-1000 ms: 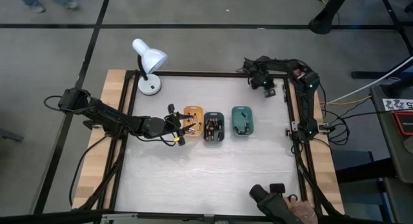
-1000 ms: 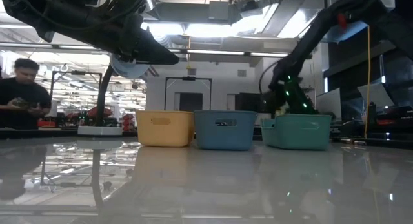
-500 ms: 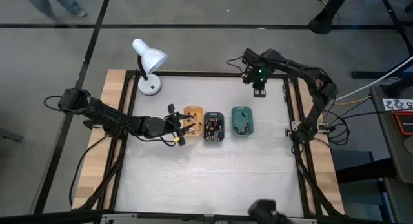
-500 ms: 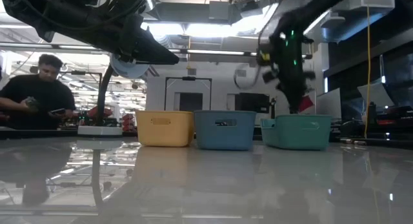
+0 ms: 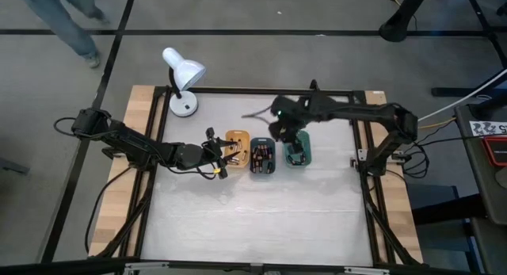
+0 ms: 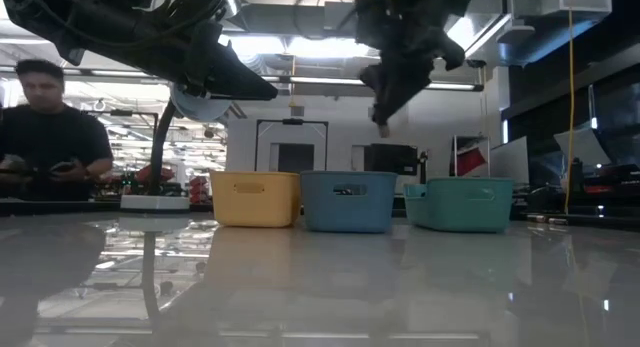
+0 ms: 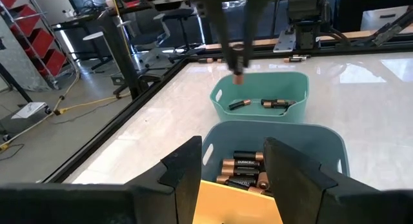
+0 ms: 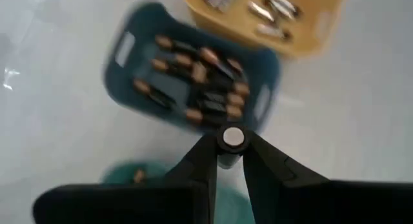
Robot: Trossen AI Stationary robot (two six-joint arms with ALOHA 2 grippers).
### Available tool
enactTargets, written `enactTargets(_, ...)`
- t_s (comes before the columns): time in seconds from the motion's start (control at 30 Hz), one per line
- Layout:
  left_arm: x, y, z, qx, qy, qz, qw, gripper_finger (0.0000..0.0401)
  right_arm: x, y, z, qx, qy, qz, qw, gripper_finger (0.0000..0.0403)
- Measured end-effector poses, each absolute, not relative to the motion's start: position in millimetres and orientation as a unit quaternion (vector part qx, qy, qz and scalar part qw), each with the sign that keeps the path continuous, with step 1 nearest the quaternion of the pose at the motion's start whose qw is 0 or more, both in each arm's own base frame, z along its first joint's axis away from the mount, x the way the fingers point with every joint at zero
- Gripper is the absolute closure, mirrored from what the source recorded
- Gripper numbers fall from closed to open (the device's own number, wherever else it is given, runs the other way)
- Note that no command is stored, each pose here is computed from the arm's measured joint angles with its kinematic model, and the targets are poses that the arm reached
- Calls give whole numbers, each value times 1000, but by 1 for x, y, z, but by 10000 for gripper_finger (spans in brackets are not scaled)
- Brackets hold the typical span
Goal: Sort batteries
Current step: Put the black battery into the blue bin
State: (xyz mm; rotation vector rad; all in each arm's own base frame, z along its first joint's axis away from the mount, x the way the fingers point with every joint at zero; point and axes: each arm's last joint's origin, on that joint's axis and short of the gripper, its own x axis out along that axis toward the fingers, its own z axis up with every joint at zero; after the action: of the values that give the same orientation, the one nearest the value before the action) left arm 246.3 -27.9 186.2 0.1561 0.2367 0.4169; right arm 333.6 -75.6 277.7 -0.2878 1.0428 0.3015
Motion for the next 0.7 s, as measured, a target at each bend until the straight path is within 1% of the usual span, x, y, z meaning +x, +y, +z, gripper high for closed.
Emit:
enactTargets(0.1,246,-28,186,78,117,206,968,245,344,-60,276,-153,472,160,853,343)
enactTargets(0.23,246,-28,186,78,117,206,968,245,359,-49,263,-148,460,179,857,343)
enactTargets(0.4,246,-28,187,77,115,206,969,245,369,-48,243,-140,480,188,845,343)
enactTargets(0.57,246,-28,186,77,116,206,969,245,373,-53,230,-121,504,163,839,341)
enactTargets(0.63,246,-28,186,78,117,206,968,245,373,-53,229,-120,508,162,838,333)
enactTargets(0.7,246,-28,186,78,117,206,968,245,374,-53,230,-114,505,154,842,315)
